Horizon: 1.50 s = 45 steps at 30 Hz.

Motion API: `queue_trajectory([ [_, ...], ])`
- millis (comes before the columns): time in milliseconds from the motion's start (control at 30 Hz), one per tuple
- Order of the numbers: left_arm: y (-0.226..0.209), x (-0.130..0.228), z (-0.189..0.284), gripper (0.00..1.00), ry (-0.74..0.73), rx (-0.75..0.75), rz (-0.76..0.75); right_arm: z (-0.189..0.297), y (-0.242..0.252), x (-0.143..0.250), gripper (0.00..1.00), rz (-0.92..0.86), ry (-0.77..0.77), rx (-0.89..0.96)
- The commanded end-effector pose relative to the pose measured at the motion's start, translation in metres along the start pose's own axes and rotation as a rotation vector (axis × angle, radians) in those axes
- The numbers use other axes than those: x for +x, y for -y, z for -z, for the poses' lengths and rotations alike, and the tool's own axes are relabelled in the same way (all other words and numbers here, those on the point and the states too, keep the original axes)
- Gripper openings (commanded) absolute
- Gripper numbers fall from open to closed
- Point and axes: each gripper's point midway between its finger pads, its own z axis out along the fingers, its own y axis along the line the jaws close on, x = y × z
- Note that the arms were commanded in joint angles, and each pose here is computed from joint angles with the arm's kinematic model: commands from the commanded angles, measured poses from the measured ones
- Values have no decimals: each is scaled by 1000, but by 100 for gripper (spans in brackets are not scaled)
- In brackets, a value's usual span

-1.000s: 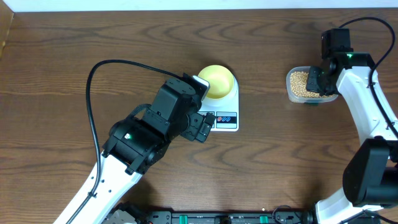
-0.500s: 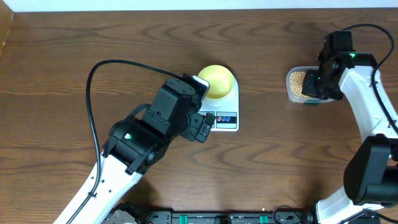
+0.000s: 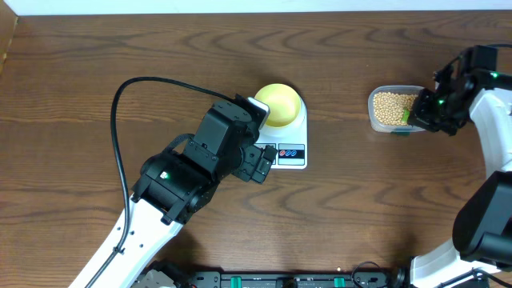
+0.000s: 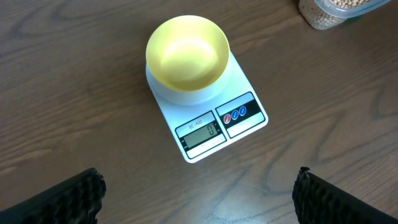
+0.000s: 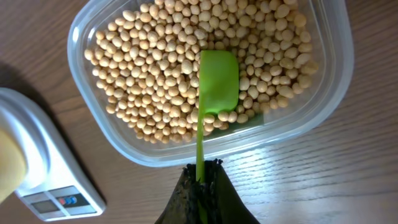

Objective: Scoop item into bowl and weigh 50g on scale
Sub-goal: 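Lower the scoop with the right gripper into the soybeans and scoop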

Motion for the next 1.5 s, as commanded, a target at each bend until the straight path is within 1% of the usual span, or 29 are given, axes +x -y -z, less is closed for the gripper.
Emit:
queue_trajectory([
  [0, -3, -4, 1, 99, 7, -14, 19, -5, -11, 4, 1, 16, -49, -128],
  [100, -3, -4, 1, 99, 7, -14, 19, -10, -15, 8, 1, 26, -85, -199],
  [333, -3, -4, 1, 99, 7, -14, 19, -22, -20, 12, 1, 36, -131, -265],
  [533, -3, -4, 1, 99, 7, -14, 19, -20, -14, 8, 1, 22, -120, -276],
  [833, -3, -4, 1, 99, 7, -14, 19, -6, 3, 3, 1, -5, -98, -354],
  [1000, -3, -4, 1, 99, 7, -14, 19, 3, 3, 2, 1, -4, -87, -432],
  [1467, -3, -4, 1, 99, 7, -14, 19, 20, 11, -7, 1, -27, -27, -541],
])
